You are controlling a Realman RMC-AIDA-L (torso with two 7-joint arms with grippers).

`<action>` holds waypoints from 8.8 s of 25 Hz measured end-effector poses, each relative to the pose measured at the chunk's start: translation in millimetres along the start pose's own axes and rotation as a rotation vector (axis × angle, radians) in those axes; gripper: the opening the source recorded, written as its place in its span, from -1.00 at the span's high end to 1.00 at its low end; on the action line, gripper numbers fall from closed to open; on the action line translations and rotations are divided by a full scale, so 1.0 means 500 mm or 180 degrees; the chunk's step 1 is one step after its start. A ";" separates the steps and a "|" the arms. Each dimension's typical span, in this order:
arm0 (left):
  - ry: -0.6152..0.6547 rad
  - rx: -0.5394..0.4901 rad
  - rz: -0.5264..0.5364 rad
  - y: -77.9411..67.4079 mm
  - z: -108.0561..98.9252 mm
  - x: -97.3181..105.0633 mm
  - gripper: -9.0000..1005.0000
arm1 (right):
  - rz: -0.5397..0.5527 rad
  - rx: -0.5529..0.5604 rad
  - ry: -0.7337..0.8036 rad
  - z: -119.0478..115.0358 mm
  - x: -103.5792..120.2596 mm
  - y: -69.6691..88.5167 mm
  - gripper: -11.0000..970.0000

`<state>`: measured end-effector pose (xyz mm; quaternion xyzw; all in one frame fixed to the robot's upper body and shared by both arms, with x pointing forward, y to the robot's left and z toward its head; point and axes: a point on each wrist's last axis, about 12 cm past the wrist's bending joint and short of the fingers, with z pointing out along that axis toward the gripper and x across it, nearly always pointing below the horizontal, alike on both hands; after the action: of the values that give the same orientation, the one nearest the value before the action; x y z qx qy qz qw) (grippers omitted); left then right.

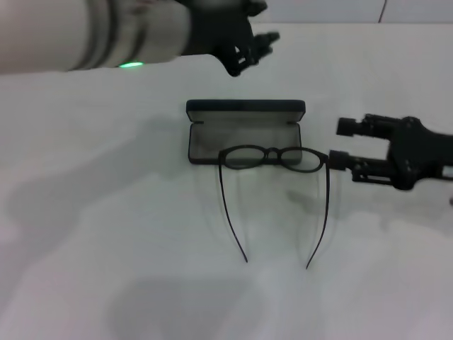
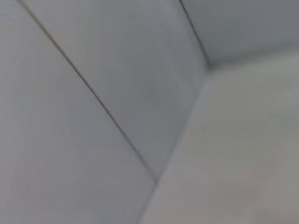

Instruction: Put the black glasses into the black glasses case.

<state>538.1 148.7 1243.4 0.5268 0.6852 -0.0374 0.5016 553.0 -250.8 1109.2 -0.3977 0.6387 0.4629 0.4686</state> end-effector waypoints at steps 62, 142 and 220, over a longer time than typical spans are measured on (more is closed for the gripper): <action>-0.2484 0.0601 -0.2619 -0.138 -0.143 0.450 0.78 | -0.1263 0.0026 0.3104 0.366 -0.165 -0.054 0.10; -0.3226 0.1423 -0.2286 -0.154 -0.029 0.334 0.90 | -0.0657 -0.0671 -0.0458 0.193 -0.144 0.038 0.94; -0.3417 0.1300 -0.2203 -0.174 -0.018 0.324 0.90 | -0.1055 -0.0428 -0.0776 0.244 -0.094 0.044 0.93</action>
<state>475.7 226.4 1088.8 0.2694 0.4492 -0.5818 0.6222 571.8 -124.2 1143.6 -0.4687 0.4708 0.4659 0.5845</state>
